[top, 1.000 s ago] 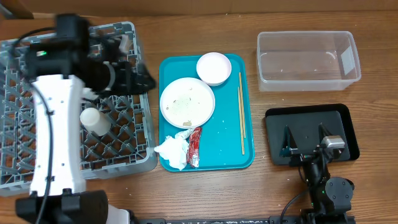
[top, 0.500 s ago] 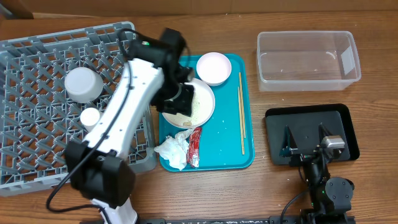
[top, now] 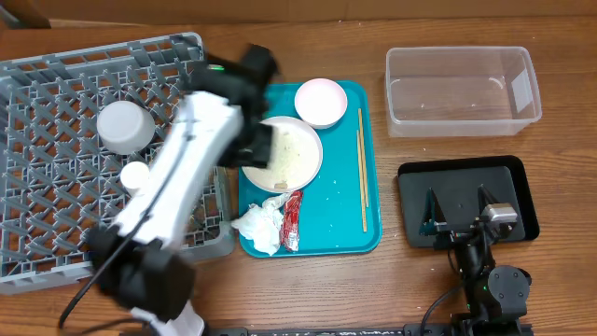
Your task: Sort waste into correct bins and load items into the dishwasher
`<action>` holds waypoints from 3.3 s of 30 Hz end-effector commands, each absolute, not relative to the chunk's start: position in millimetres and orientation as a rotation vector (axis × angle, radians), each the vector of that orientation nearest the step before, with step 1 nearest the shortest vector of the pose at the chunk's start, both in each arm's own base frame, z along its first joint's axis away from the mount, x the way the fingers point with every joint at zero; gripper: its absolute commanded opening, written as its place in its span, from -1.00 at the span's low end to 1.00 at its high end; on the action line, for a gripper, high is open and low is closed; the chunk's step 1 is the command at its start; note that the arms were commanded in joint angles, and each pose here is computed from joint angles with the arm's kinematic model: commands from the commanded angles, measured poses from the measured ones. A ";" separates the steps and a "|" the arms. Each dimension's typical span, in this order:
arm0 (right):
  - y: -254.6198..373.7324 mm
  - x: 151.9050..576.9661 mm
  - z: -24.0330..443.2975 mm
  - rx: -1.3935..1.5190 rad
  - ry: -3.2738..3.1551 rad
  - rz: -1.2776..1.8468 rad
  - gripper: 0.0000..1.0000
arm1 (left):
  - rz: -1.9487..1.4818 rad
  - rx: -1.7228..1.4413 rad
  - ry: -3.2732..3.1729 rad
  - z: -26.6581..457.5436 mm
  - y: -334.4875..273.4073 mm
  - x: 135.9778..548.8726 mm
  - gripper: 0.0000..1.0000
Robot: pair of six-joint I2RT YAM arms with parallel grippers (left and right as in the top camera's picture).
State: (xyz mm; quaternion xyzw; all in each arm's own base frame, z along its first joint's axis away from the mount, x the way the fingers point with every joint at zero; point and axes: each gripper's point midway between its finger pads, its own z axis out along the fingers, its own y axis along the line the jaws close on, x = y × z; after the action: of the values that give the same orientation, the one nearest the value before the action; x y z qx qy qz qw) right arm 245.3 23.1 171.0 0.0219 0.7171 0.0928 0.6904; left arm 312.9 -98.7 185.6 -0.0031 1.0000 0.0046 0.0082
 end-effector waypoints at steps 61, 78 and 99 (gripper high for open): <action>274.7 255.6 249.2 -0.534 2.435 0.711 1.00 | 0.201 -1.166 2.658 237.3 139.2 297.7 1.00; 314.3 225.9 139.3 -0.620 2.816 0.722 0.97 | 0.201 -1.166 2.659 237.3 139.1 297.6 1.00; 316.9 220.6 63.7 0.035 3.056 0.406 -0.08 | 0.201 -1.166 2.659 237.3 139.1 297.6 1.00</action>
State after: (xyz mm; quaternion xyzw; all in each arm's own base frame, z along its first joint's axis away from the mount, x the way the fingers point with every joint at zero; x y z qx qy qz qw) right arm 227.7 309.0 66.1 0.0058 0.9905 0.1333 0.0320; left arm 296.4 136.5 238.6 -0.3935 0.9098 0.0613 0.1170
